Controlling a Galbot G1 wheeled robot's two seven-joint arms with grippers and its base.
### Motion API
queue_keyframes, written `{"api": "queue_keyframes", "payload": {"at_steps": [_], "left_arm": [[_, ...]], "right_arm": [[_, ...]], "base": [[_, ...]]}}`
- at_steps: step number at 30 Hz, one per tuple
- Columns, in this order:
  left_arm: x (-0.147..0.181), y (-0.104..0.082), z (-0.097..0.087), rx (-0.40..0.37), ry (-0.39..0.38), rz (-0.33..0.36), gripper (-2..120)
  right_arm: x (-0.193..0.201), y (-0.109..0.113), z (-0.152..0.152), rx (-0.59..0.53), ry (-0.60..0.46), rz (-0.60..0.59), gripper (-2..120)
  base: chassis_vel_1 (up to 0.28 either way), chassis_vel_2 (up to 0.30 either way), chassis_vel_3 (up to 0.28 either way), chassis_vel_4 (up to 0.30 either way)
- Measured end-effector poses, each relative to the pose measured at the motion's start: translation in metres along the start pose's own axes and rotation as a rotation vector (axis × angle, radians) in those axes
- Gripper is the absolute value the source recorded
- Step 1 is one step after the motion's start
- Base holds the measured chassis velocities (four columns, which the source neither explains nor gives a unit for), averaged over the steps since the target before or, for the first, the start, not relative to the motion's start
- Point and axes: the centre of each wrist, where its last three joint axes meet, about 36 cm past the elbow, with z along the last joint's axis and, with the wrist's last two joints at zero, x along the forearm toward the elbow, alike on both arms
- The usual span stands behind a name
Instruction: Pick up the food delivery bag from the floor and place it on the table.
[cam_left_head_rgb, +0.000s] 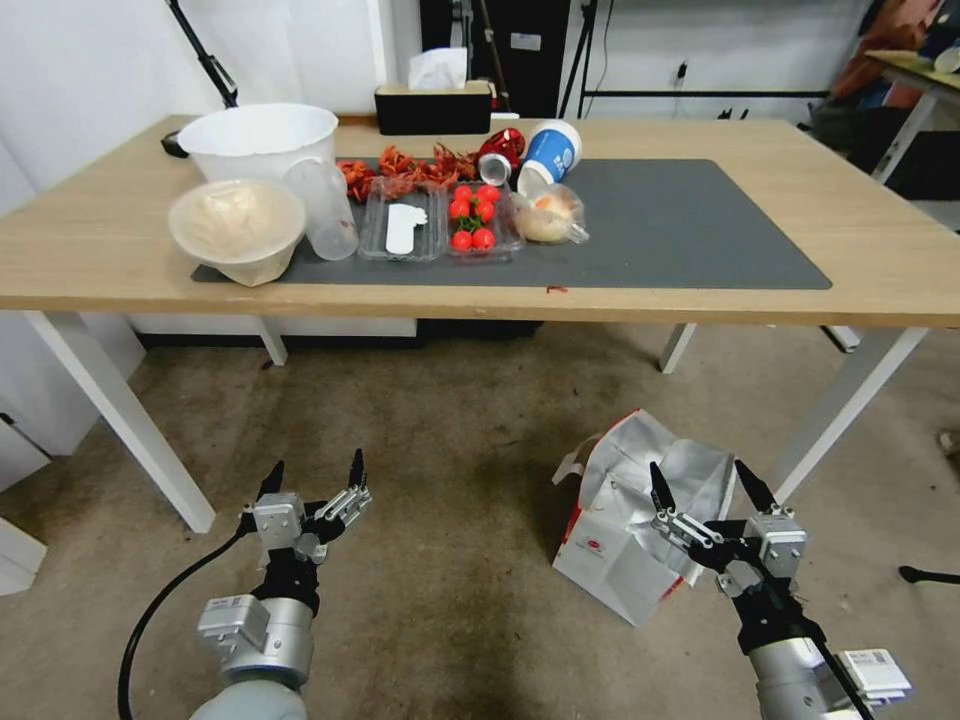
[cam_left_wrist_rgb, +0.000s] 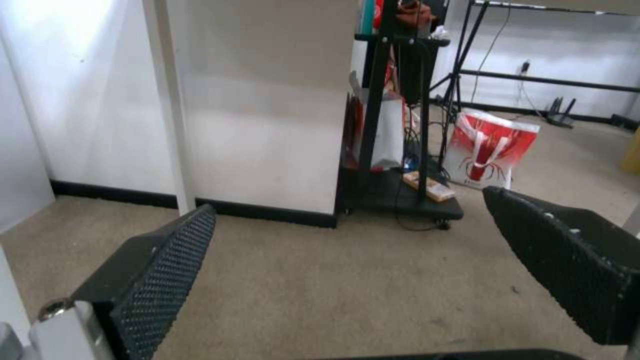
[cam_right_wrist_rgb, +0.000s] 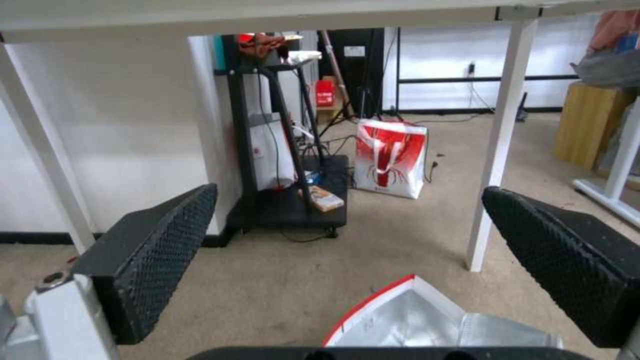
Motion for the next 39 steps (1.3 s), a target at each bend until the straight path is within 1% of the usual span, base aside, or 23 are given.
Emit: {"api": "queue_keyframes", "payload": {"at_steps": [39], "left_arm": [[0.0016,-0.0009,0.0001,0.006,0.002,-0.017,100]], "right_arm": [[-0.0015,-0.0008,-0.0007,-0.003,-0.007,-0.013,100]], "base": [[0.000,0.000,0.000,0.000]]}}
